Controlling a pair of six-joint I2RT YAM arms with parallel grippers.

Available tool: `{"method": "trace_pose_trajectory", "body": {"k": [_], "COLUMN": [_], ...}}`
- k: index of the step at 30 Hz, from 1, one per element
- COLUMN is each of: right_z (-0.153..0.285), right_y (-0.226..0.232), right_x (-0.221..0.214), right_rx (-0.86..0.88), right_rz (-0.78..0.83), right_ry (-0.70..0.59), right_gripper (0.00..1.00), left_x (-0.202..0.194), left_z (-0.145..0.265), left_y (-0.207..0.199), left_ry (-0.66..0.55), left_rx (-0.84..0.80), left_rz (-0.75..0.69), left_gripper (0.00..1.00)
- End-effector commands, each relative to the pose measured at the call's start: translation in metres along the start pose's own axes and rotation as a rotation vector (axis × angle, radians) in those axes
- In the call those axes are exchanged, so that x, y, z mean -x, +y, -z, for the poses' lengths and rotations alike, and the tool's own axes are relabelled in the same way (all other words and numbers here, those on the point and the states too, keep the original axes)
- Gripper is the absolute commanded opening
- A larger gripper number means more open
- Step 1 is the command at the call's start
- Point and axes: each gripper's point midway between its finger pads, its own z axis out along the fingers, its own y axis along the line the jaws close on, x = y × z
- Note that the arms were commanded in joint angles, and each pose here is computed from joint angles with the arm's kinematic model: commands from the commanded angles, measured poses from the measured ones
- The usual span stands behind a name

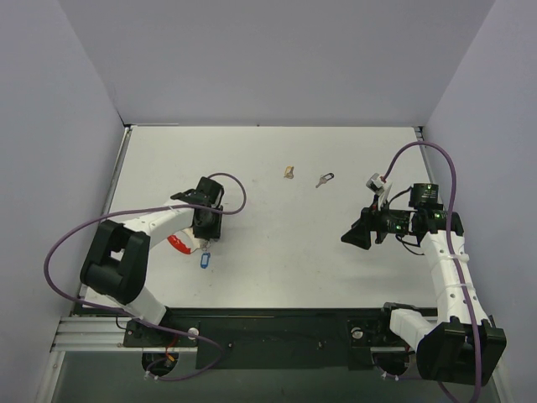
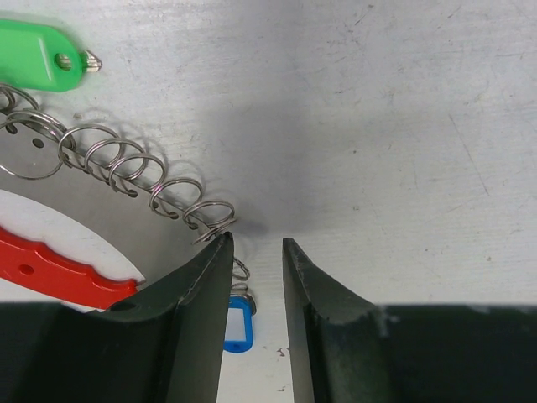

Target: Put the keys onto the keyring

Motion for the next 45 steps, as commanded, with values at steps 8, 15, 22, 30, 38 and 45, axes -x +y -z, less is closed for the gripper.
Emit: {"method": "trace_pose_trajectory", "body": {"k": [8,15,22,30,38,45], "right_z": [0.004,0.004,0.004,0.004,0.004,0.004], "right_y": [0.006,0.007,0.008,0.008,0.008,0.009], "right_x": [0.013,0.013,0.013,0.013,0.012,0.012], "right_rx": [0.033,0.035,0.039,0.04,0.04,0.043], "right_rz": [0.033,0.038,0.036,0.037,0.035,0.037], "right_ry": [-0.029,-0.03,-0.03,-0.029,-0.025,-0.025], "right_gripper": [0.61,0.61,0.61,0.61,0.62,0.61], "left_x": [0.005,0.008,0.001,0.001,0.002,0.006], "left_z": [0.021,0.027,0.018,0.014,0.012,0.012], "left_y": [-0.001,0.001,0.003,0.001,0.003,-0.003], "left_ry": [-0.066,-0.107,-0.122,-0.136,-0.168,-0.2], "left_rx": [-0.029,-0.026,0.021,0.11,0.238,0.282], "left_rz": [0.043,0.065,0.098,0.083,0.07,0.045], "left_gripper": [0.37,0.37,0.36,0.34,0.34,0.33]}}
